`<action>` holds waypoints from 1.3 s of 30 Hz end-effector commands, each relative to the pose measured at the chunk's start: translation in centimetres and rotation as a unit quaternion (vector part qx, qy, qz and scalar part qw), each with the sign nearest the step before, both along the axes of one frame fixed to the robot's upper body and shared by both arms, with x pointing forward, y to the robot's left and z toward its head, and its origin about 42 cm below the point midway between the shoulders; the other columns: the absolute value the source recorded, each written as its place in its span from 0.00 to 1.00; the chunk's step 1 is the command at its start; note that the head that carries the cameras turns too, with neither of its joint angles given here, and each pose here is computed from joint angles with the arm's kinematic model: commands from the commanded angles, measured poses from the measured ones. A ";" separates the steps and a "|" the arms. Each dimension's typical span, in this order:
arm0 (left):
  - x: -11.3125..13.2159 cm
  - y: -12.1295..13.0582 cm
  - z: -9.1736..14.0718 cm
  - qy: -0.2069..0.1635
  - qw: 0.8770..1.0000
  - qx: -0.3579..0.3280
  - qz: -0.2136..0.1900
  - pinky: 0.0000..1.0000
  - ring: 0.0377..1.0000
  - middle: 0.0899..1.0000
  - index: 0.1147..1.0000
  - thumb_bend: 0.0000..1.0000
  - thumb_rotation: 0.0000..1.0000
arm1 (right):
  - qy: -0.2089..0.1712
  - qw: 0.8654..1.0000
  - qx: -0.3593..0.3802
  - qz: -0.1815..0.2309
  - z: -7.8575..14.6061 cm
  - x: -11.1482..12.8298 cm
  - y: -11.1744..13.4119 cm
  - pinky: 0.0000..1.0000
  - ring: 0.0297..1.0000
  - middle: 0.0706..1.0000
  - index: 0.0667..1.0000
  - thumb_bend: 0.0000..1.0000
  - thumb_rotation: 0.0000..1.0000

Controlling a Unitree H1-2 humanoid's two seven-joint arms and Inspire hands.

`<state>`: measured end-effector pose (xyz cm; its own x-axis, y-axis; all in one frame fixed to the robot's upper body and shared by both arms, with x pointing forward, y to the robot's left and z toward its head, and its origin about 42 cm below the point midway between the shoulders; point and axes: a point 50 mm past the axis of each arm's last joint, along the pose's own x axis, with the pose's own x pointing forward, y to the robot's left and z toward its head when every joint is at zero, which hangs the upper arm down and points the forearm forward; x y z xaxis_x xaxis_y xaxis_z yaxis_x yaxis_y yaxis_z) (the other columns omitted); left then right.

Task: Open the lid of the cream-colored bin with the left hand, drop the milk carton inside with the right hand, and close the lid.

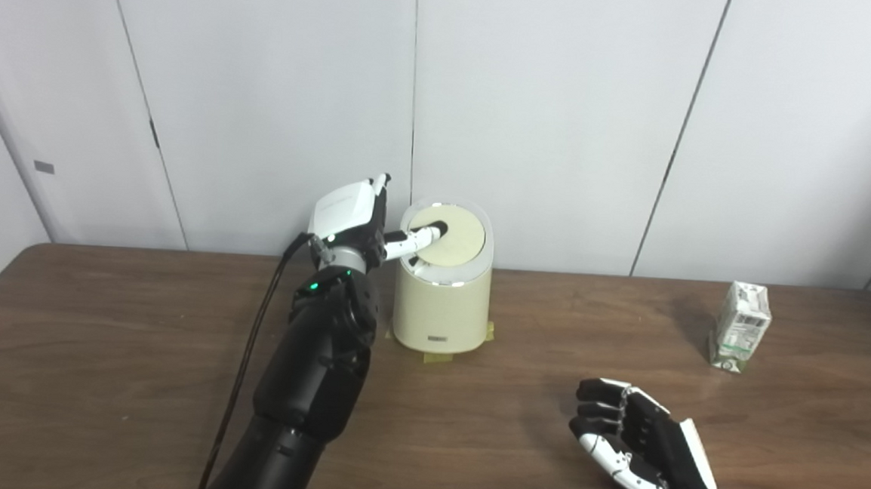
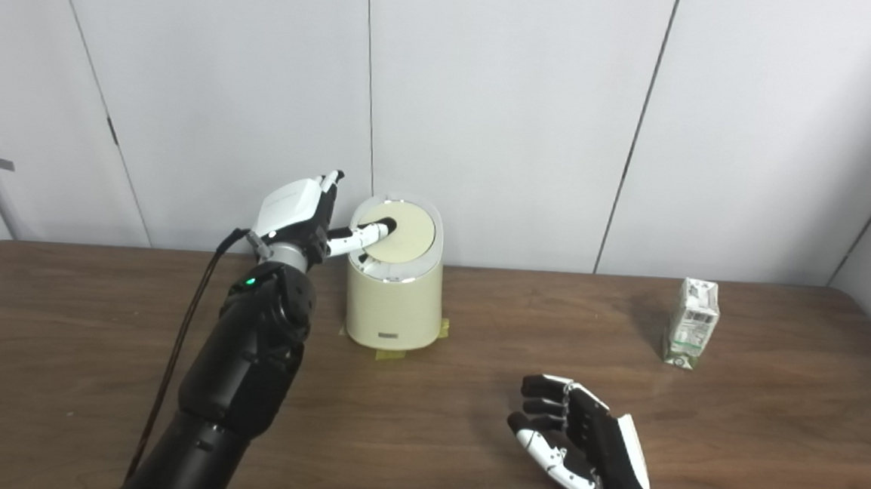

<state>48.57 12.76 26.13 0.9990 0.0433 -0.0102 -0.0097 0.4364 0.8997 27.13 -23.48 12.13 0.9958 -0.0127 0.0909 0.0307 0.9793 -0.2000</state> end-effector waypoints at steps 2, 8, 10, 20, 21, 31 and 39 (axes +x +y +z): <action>0.8 -0.7 3.9 -0.056 0.998 0.010 -0.005 1.00 1.00 1.00 1.00 0.70 0.64 | -0.038 0.999 0.000 0.005 1.7 0.5 0.3 0.59 0.64 0.65 0.63 0.30 0.31; 0.8 -0.8 3.7 -0.053 0.999 0.012 -0.009 1.00 1.00 1.00 1.00 0.75 0.49 | -0.039 0.999 0.001 0.006 1.7 0.5 0.3 0.59 0.64 0.65 0.63 0.29 0.29; 0.8 -0.8 3.6 -0.052 0.999 0.012 -0.009 1.00 1.00 1.00 1.00 0.77 0.46 | -0.039 0.999 0.002 0.007 1.8 0.4 0.3 0.60 0.65 0.66 0.63 0.30 0.30; 0.9 -0.5 3.2 -0.072 0.995 0.075 -0.006 1.00 1.00 1.00 1.00 0.97 0.31 | -0.042 0.999 0.004 0.008 1.8 0.4 0.5 0.59 0.65 0.66 0.63 0.29 0.27; 0.9 -0.5 3.1 -0.079 0.992 0.097 -0.008 1.00 1.00 1.00 1.00 0.99 0.30 | -0.043 0.999 0.003 0.008 1.8 0.4 0.5 0.59 0.65 0.66 0.63 0.29 0.27; 0.7 0.1 1.4 -0.122 0.961 0.246 -0.019 1.00 1.00 1.00 1.00 1.00 0.20 | -0.044 0.999 0.008 0.011 2.0 0.3 0.6 0.58 0.64 0.66 0.63 0.29 0.28; 0.7 1.1 -0.1 -0.121 0.952 0.280 -0.022 1.00 1.00 1.00 1.00 1.00 0.19 | -0.040 0.999 0.002 0.008 2.1 0.2 0.6 0.59 0.64 0.65 0.63 0.29 0.25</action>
